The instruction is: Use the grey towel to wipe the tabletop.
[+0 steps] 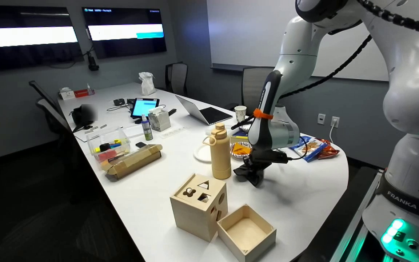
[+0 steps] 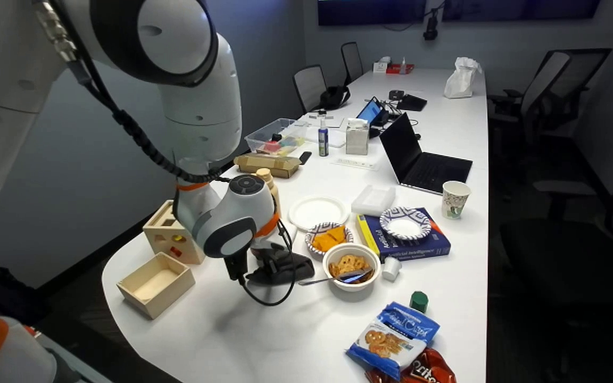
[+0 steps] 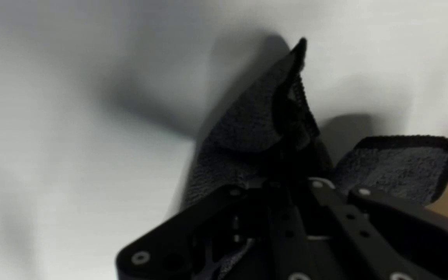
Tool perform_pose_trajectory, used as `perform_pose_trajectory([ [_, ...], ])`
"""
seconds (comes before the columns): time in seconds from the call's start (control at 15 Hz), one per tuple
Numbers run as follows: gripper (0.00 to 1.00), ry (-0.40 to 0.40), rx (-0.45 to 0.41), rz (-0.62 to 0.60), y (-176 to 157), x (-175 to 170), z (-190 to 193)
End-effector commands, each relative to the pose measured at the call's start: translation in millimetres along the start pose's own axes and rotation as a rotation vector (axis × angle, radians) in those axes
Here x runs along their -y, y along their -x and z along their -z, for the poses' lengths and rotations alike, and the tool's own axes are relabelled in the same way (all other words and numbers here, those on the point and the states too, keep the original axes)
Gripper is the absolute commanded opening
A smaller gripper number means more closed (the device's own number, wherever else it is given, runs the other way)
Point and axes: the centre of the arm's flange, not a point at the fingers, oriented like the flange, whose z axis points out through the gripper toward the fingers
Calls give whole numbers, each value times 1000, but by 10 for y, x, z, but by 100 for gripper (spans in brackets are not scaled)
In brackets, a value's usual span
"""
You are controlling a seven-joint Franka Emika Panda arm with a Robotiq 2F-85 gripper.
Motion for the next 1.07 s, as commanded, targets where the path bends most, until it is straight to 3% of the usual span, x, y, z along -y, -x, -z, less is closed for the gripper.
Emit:
perform_pose_trajectory([
  [0.0,1,-42,46,33,71,-59,-139],
  [0.33,1,50,132,-1,462,-321,96],
  [0.73,1,211,154,-208,937,-879,405],
  [1.0,1,186,98,-280,818,-1190,299],
])
